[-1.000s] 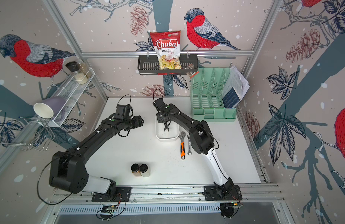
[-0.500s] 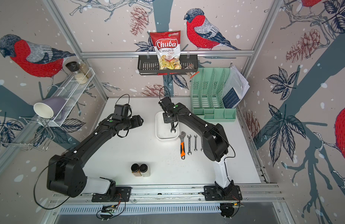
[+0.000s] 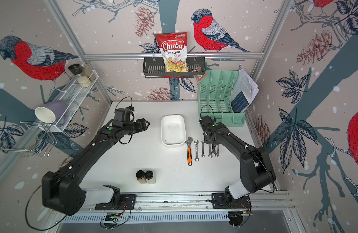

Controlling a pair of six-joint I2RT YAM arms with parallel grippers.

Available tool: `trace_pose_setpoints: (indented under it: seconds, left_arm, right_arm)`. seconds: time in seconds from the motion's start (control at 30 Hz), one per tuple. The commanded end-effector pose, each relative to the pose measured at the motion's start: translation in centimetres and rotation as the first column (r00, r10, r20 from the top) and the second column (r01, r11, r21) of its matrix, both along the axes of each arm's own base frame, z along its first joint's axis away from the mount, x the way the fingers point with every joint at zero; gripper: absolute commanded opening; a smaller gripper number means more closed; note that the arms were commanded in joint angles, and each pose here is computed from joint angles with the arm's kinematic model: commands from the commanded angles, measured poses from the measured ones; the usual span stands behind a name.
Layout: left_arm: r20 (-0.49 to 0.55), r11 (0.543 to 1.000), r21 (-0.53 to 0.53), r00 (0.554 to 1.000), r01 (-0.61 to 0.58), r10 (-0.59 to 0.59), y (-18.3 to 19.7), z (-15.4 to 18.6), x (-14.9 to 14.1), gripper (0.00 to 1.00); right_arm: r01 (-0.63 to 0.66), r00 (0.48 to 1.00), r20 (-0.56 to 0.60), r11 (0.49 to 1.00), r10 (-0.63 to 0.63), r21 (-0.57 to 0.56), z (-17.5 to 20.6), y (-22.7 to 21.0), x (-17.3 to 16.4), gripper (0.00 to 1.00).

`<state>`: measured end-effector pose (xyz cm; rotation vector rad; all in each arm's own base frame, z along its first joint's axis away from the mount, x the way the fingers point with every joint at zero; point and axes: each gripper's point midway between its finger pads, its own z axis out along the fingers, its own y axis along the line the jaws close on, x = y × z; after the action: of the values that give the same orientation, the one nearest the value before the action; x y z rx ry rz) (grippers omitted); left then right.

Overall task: Take out the wrench from the storage box
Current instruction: Place the wrench at the center of the board, then reset both arms

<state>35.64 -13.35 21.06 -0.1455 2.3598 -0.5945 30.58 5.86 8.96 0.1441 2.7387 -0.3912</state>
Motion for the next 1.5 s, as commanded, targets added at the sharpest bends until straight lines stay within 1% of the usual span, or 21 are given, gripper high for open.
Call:
trace_pose_setpoints:
  seconds: [0.0,0.2,0.5,0.6,0.7,0.83,0.87,0.97,1.0,1.07,1.1,1.13,1.17,1.2,1.27,1.3,1.33,1.37,1.4,1.43,1.47]
  left_arm:
    - [0.032,0.999,-0.014,0.999,0.035,-0.035,-0.4,0.7,-0.5,0.72]
    - [0.065,0.999,-0.031,0.997,0.041,-0.039,-0.4,1.4,-1.3,0.73]
    - [0.09,0.999,-0.031,0.995,0.037,-0.034,-0.1,2.0,-1.8,0.73]
    - [0.091,0.999,-0.021,0.996,0.028,-0.026,0.1,1.9,-1.8,0.74]
    - [0.093,1.0,-0.001,0.996,0.004,-0.004,0.6,1.8,-1.6,0.77]
    - [0.11,0.999,0.041,0.993,-0.032,0.028,1.5,2.0,-1.3,0.96]
    - [0.125,0.998,0.053,0.992,-0.043,0.036,1.8,2.3,-1.2,0.96]
    - [0.215,0.987,0.087,0.97,-0.131,0.11,3.6,3.9,-0.1,0.96]
    - [0.272,0.983,0.069,0.951,-0.17,0.145,4.2,5.3,0.3,0.96]
    - [0.328,0.966,0.07,0.921,-0.248,0.212,5.4,5.0,1.0,0.96]
    - [0.331,0.945,0.096,0.905,-0.313,0.266,6.6,4.0,1.5,0.96]
    - [0.325,0.917,0.131,0.89,-0.378,0.32,7.8,2.9,1.9,0.96]
    - [0.335,0.893,0.165,0.875,-0.419,0.349,8.6,2.4,2.4,0.96]
    - [0.349,0.857,0.204,0.853,-0.474,0.389,9.8,1.6,3.1,0.96]
    - [0.42,0.832,0.312,0.852,-0.458,0.311,10.1,-0.4,4.6,0.95]
    - [0.459,0.808,0.35,0.839,-0.474,0.293,10.7,-1.9,4.9,0.95]
    - [0.509,0.806,0.352,0.82,-0.476,0.262,11.0,-2.6,5.2,0.95]
    - [0.533,0.826,0.354,0.82,-0.439,0.208,10.7,-3.5,5.3,0.95]
    - [0.557,0.852,0.346,0.817,-0.392,0.15,10.3,-4.5,4.9,0.94]
    - [0.604,0.867,0.351,0.793,-0.353,0.078,9.6,-4.4,4.6,0.94]
    - [0.623,0.877,0.336,0.779,-0.345,0.068,9.5,-4.4,4.4,0.94]
  right_arm:
    - [0.065,0.998,0.004,0.996,-0.065,-0.068,-0.9,-3.3,0.4,0.17]
    - [0.065,0.994,-0.081,0.984,-0.079,-0.164,-2.9,-7.0,-0.2,0.18]
    - [0.019,0.986,-0.156,0.97,-0.058,-0.241,-5.0,-7.9,0.4,0.19]
    - [0.004,0.989,-0.143,0.97,-0.04,-0.244,-5.1,-7.7,1.1,0.23]
    - [-0.003,0.99,-0.137,0.965,-0.034,-0.261,-4.7,-7.5,1.0,0.32]
    - [0.002,0.994,-0.105,0.962,-0.031,-0.272,-3.3,-7.5,1.2,0.44]
    - [0.008,0.995,-0.09,0.962,-0.033,-0.271,-2.8,-7.4,1.3,0.46]
    - [0.048,0.996,0.085,0.969,-0.028,-0.241,1.5,-6.6,3.0,0.47]
    - [0.053,0.98,0.198,0.98,-0.014,-0.194,3.7,-5.8,4.0,0.49]
    - [0.076,0.897,0.441,0.992,-0.023,-0.103,8.6,-5.5,5.0,0.58]
    - [0.057,0.833,0.553,0.996,-0.011,-0.065,10.5,-5.3,5.1,0.84]
    - [0.028,0.765,0.644,0.998,0.012,-0.051,11.6,-5.4,4.8,1.0]
    - [-0.013,0.682,0.73,0.999,0.037,-0.038,12.5,-5.5,4.4,1.0]
    - [-0.084,0.625,0.778,0.996,0.062,-0.013,12.9,-5.0,4.1,1.0]
    - [-0.247,0.478,0.869,0.969,0.13,-0.009,13.7,-3.2,2.9,1.0]
    - [-0.229,0.378,0.92,0.973,0.104,-0.016,14.0,-3.7,2.1,1.0]
    - [-0.169,0.322,0.946,0.986,0.039,0.017,13.3,-4.9,1.3,1.0]
    - [-0.134,0.329,0.944,0.991,0.028,0.018,12.0,-5.7,1.1,1.0]
    - [-0.109,0.382,0.923,0.994,0.054,-0.013,10.1,-6.1,1.3,1.0]
    - [-0.075,0.448,0.892,0.996,0.066,-0.036,7.9,-6.7,1.7,1.0]
    - [-0.042,0.474,0.879,0.998,0.055,-0.04,6.5,-7.2,1.8,1.0]
